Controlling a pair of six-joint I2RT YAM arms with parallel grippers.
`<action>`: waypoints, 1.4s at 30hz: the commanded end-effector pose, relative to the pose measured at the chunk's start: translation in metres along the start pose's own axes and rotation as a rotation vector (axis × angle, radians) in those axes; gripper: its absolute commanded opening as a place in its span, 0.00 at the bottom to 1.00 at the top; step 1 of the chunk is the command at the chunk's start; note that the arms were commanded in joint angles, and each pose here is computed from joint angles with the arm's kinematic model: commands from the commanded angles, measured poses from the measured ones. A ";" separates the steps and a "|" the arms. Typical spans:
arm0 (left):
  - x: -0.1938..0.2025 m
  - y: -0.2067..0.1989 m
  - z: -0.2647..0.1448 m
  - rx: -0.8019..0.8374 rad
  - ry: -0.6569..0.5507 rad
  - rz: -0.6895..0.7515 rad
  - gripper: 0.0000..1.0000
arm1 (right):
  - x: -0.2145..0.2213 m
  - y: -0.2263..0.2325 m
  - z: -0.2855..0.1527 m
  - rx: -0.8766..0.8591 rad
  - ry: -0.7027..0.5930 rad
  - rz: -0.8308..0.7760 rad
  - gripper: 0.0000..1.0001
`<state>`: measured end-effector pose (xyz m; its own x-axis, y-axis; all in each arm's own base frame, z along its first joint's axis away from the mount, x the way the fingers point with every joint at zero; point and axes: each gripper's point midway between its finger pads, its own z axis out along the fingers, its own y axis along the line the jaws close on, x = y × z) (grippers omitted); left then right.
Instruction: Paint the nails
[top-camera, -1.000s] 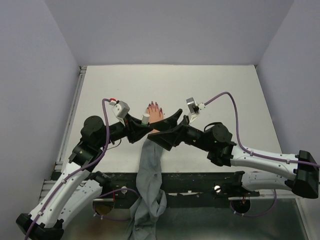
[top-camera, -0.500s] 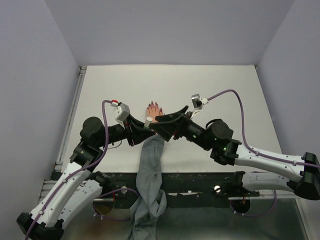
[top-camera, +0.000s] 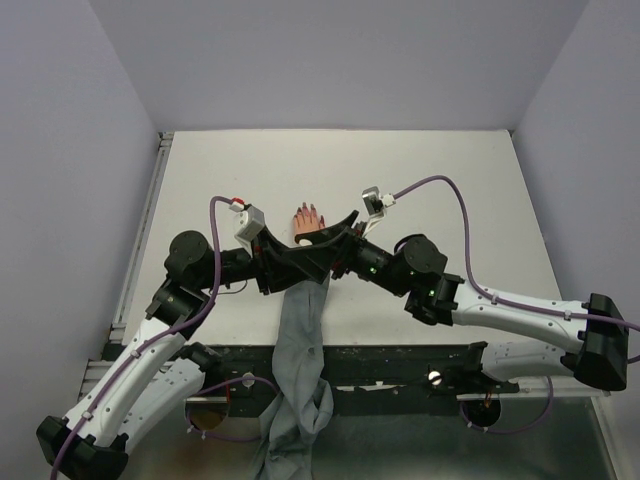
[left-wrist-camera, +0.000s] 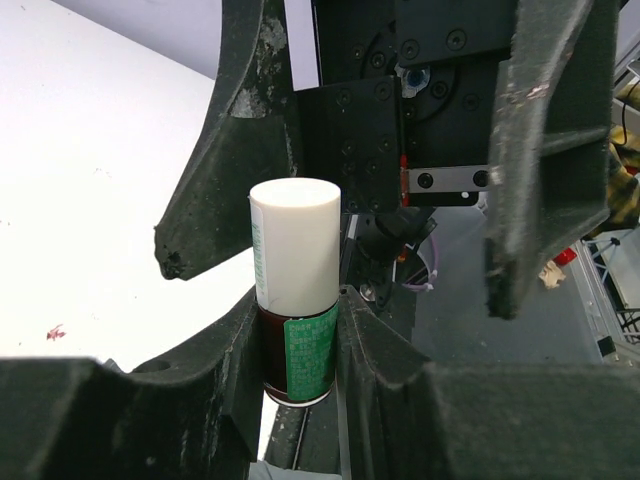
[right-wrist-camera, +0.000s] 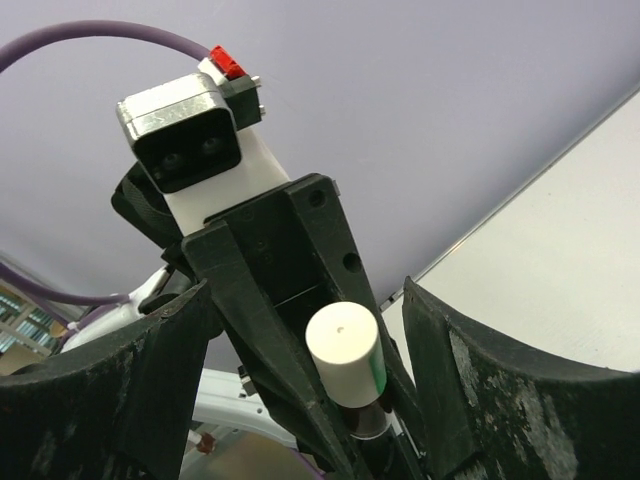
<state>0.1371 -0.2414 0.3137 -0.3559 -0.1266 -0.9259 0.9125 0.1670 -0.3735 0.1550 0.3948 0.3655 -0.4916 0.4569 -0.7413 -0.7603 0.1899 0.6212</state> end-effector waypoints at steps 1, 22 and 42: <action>-0.004 0.006 -0.001 -0.039 -0.020 0.020 0.00 | -0.013 0.031 0.004 -0.123 -0.026 0.020 0.84; -0.013 0.049 -0.023 -0.358 -0.104 0.049 0.00 | -0.014 0.043 -0.007 -0.167 -0.007 0.069 0.82; -0.010 0.005 -0.009 -0.076 -0.056 0.090 0.00 | -0.036 -0.010 -0.014 0.077 -0.020 -0.002 0.82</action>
<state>0.1701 -0.2160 0.3055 -0.2811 -0.1781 -0.9430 0.8331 0.4426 -0.3319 0.1592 0.3739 0.3792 -0.5052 0.4682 -0.7250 -0.7368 0.2033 0.6448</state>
